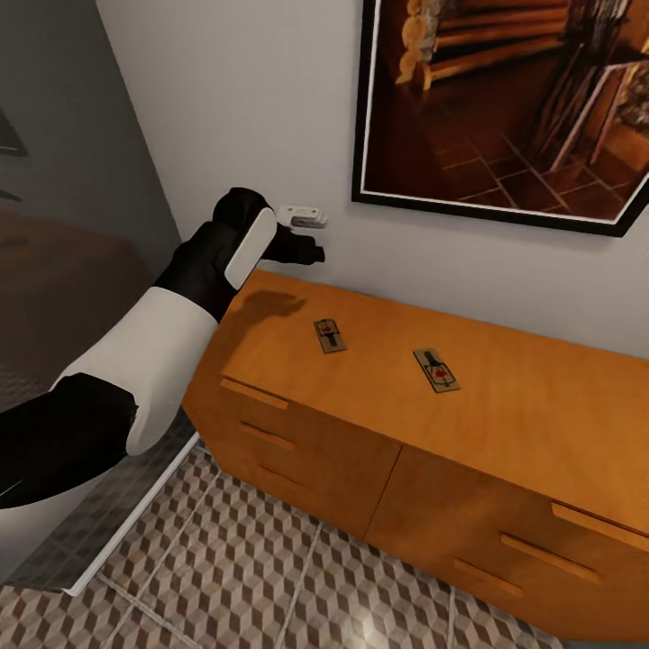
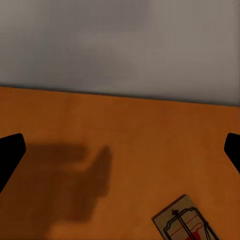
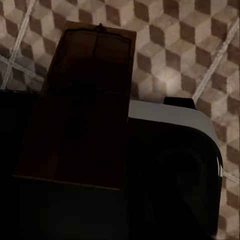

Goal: Take the four mousetraps from the cabinet in the bathroom and place them on the bathroom floor. Make sure all four end up on the same floor surface, and ensure that at least two of them are either under or directly next to the same bathroom sink.

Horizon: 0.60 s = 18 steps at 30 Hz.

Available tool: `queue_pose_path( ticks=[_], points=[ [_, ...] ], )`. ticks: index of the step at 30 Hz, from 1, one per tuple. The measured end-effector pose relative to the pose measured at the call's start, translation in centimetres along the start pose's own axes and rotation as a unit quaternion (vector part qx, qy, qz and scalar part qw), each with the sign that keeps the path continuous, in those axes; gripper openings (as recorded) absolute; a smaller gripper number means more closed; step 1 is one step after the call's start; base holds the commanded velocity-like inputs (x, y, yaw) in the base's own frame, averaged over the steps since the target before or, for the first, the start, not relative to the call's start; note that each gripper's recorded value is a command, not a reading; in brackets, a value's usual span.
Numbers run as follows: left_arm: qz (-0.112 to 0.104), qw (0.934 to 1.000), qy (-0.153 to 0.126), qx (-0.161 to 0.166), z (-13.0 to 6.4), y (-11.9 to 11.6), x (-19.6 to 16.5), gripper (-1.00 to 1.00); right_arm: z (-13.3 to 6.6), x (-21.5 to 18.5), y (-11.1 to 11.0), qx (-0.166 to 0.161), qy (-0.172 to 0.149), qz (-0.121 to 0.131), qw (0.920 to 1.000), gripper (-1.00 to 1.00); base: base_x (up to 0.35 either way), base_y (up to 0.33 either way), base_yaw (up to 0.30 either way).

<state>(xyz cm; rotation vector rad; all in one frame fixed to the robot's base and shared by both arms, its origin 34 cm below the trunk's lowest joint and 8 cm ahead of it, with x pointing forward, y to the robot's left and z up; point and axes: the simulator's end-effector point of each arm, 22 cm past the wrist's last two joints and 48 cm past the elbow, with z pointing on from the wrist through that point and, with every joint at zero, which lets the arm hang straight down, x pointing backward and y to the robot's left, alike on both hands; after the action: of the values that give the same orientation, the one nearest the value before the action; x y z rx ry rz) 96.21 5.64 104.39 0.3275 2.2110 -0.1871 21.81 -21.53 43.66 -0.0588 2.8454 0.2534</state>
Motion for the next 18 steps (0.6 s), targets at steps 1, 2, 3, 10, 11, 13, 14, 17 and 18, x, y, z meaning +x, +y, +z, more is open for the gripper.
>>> queue_pose_path(
  ticks=[1, 2, 3, 10, 11, 13, 14, 17, 18],
  points=[
    [0.000, 1.0000, 0.000, 0.000, 0.0, 0.0, 0.0, 1.00, 0.0, 0.4, 0.0, -0.001, 0.008, 0.001, 1.0000, -1.00, 0.000, -0.003, 0.000],
    [0.000, 1.0000, 0.000, 0.000, 0.0, 0.0, 0.0, 1.00, 0.0, 0.9, 0.1, -0.002, 0.021, 0.004, 0.9998, -1.00, 0.000, -0.002, 0.000],
    [0.000, 1.0000, 0.000, 0.000, 0.0, 0.0, 0.0, 1.00, 0.0, 1.2, 0.1, -0.003, 0.026, 0.005, 0.9996, -1.00, 0.000, -0.001, 0.000],
    [0.000, 1.0000, 0.000, 0.000, 0.0, 0.0, 0.0, 1.00, -0.1, 1.9, 0.1, -0.005, 0.043, 0.008, 0.9990, -1.00, 0.000, 0.000, 0.000],
    [0.000, 1.0000, 0.000, 0.000, 0.0, 0.0, 0.0, 1.00, -0.1, 1.9, 0.1, -0.004, 0.043, 0.008, 0.9990, -1.00, 0.000, 0.000, 0.000],
    [0.000, 1.0000, 0.000, 0.000, 0.0, 0.0, 0.0, 1.00, -0.1, 1.9, 0.1, -0.004, 0.044, 0.008, 0.9990, -1.00, 0.000, 0.000, 0.000],
    [0.000, 1.0000, 0.000, 0.000, 0.0, 0.0, 0.0, 1.00, -0.1, 1.9, 0.1, -0.004, 0.044, 0.008, 0.9990, -1.00, 0.000, 0.000, 0.000],
    [0.000, 1.0000, 0.001, 0.001, 0.1, 0.0, 0.1, 1.00, -0.1, 1.9, 0.0, -0.004, 0.044, 0.008, 0.9990, -1.00, 0.000, 0.000, 0.000],
    [-0.001, 1.0000, 0.002, 0.001, 0.1, -0.1, 0.2, 1.00, -0.1, 1.9, 0.0, -0.004, 0.044, 0.008, 0.9990, -1.00, 0.000, 0.000, 0.000]
  ],
)
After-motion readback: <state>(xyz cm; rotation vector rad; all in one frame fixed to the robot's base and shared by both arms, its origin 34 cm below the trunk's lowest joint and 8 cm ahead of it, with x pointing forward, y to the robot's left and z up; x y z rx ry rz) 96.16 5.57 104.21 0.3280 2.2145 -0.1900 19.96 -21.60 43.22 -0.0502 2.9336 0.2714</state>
